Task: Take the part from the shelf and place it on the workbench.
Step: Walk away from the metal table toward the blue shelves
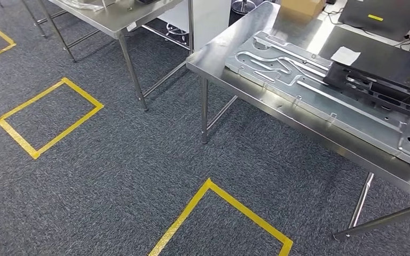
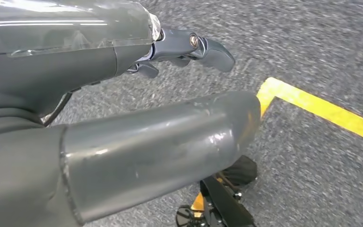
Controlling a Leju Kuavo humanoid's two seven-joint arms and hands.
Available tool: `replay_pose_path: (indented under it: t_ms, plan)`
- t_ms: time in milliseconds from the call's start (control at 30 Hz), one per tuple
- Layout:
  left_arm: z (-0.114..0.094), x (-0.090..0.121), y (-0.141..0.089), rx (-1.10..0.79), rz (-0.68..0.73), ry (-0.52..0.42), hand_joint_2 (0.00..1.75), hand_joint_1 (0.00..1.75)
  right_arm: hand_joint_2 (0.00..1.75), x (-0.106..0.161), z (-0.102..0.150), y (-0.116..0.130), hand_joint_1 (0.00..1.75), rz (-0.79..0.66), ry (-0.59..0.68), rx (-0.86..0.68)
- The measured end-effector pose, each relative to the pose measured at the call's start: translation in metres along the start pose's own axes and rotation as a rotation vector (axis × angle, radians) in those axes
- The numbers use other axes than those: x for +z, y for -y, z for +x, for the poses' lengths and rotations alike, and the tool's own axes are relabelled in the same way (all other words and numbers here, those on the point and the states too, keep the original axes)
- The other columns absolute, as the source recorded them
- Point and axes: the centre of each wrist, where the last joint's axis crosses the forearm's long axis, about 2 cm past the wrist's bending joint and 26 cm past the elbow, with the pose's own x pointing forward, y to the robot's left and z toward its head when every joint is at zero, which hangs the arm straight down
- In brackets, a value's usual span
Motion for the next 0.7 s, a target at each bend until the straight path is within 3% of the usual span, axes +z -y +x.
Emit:
replay_pose_path:
  t_ms: [233,700]
  plan:
    - [-0.0004,0.0004,0.0027,0.007,-0.006,-0.001,0.00,0.00,0.00,0.0001,0.0007,-0.0002,0.00,-0.016,0.072,0.002]
    - [-0.0013,0.0008,0.0031,0.006,-0.009,0.004,0.00,0.00,0.00,0.0004,0.0001,-0.0019,0.00,-0.024,0.063,0.018]
